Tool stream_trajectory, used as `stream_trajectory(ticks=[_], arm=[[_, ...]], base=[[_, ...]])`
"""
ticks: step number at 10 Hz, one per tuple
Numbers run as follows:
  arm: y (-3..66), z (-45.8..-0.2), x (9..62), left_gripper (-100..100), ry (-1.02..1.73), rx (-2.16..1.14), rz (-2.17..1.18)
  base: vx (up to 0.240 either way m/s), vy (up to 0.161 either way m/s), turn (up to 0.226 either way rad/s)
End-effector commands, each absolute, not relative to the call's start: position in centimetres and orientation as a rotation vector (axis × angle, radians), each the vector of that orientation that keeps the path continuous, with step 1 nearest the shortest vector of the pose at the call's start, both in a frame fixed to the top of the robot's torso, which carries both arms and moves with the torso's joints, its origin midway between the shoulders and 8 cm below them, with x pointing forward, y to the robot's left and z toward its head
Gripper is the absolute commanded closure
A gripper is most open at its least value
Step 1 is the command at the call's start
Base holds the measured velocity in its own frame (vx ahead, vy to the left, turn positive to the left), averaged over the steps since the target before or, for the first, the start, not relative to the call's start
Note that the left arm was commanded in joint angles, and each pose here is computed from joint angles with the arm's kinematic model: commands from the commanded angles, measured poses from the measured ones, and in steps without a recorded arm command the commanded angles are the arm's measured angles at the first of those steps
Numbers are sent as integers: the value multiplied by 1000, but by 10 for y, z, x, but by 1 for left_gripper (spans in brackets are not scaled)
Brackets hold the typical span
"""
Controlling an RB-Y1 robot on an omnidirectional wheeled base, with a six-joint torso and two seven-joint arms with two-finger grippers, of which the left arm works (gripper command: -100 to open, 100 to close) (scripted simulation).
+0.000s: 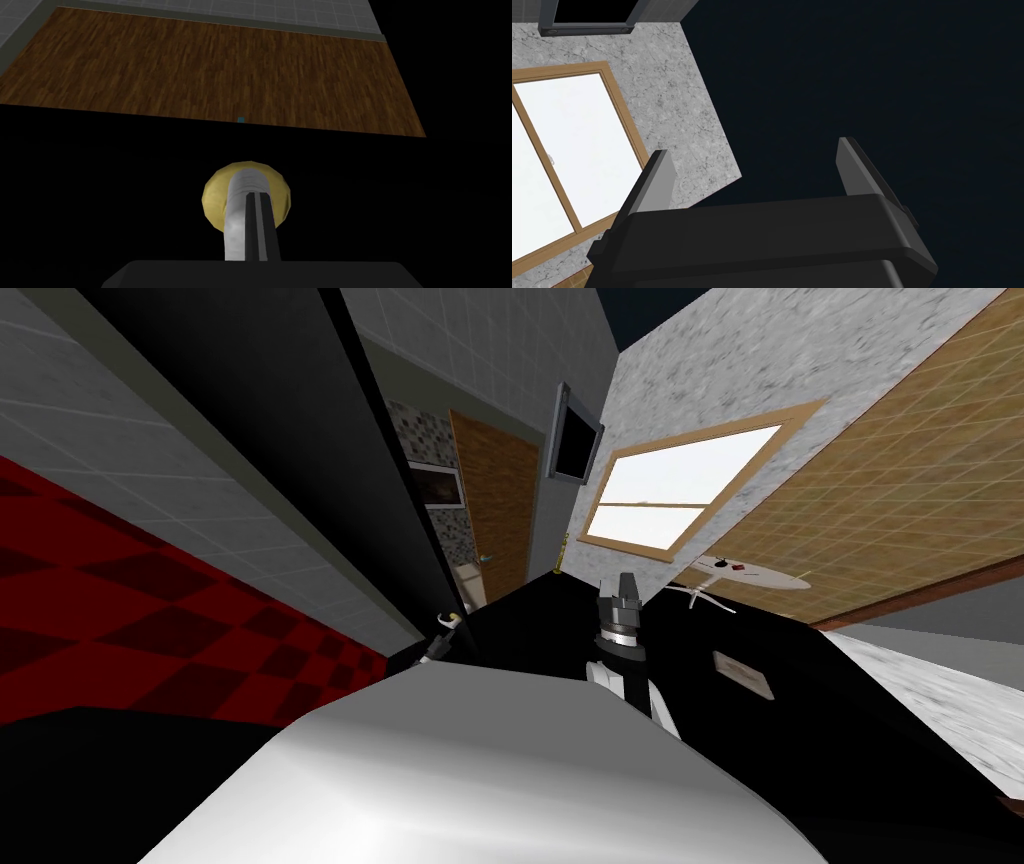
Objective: Pull the door open
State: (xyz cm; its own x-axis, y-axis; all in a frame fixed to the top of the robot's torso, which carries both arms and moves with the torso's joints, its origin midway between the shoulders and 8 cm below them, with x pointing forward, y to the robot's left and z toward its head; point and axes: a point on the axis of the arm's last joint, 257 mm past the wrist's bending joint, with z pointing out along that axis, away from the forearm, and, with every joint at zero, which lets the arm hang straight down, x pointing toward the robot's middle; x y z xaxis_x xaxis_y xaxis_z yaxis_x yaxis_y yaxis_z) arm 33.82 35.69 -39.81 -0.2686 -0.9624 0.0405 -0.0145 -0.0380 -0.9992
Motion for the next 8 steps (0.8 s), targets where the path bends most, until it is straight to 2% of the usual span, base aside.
stream_trajectory(ticks=[1, 4, 8], arm=[[371, -397, 324, -100, 1382, -1110, -1413], [392, -395, 304, -100, 1363, -1115, -1382], [412, -392, 283, -100, 1346, -1117, -1348]], base=[[-62, 13, -48], [-83, 93, -54], [-77, 59, -37]])
